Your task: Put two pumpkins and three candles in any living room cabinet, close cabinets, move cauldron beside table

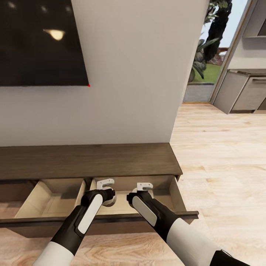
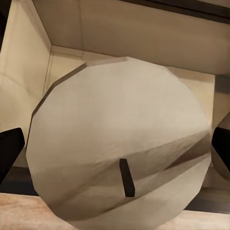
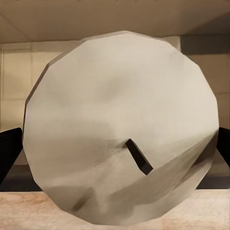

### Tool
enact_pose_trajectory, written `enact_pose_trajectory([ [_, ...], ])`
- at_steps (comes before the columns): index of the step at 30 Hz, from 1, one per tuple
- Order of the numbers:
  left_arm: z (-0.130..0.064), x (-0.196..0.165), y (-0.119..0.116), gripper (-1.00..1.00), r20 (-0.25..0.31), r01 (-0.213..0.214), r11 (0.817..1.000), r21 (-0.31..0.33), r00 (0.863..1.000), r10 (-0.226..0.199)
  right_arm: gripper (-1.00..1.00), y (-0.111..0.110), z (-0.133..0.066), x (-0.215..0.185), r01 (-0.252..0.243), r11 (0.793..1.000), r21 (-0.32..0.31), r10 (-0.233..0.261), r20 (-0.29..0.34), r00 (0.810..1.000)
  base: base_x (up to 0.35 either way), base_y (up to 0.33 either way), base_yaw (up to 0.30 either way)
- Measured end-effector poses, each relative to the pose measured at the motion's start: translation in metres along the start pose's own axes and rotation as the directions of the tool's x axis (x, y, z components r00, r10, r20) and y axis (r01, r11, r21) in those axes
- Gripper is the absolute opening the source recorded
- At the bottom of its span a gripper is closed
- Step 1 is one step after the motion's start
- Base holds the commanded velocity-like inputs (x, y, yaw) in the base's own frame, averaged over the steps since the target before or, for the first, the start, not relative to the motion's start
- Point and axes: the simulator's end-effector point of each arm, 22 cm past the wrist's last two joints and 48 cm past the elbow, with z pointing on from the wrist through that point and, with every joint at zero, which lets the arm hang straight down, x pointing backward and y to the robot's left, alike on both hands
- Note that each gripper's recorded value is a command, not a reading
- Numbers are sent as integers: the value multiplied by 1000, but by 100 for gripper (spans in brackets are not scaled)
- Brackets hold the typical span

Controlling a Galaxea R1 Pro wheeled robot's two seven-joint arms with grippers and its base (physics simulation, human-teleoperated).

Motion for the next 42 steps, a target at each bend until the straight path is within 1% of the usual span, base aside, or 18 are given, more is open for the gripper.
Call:
enact_pose_trajectory([
  [9,0,0,0,-100,0,3,1000,2,1000,-3,-100,0,0,-1,0,1000,-1,0,3,1000,16,2,0],
  [13,5,10,5,-100,-24,-6,1000,-14,1000,5,-100,0,0,-1,1,1000,-1,-1,3,1000,146,26,0],
  [16,7,12,6,-100,-30,-7,1000,-19,1000,6,-100,1,0,-1,-2,1000,-2,2,6,1000,26,4,0],
  [21,7,13,7,-100,-31,-7,1000,-21,999,6,-100,1,-1,-8,-28,1000,-3,28,36,999,145,29,0],
  [27,7,13,7,-100,-31,-8,1000,-20,999,7,-100,-2,1,-12,-58,998,1,58,63,996,19,3,0],
  [30,9,14,7,-100,-32,-8,1000,-20,999,7,-100,-3,4,-10,-60,998,4,59,61,996,1,0,0],
  [35,17,21,7,-100,-31,-7,1000,-19,999,6,-100,0,12,0,-35,999,5,34,63,997,0,0,0],
  [42,27,30,10,-100,-30,-7,1000,-19,1000,7,-100,0,23,9,-32,999,5,31,64,997,0,0,0],
])
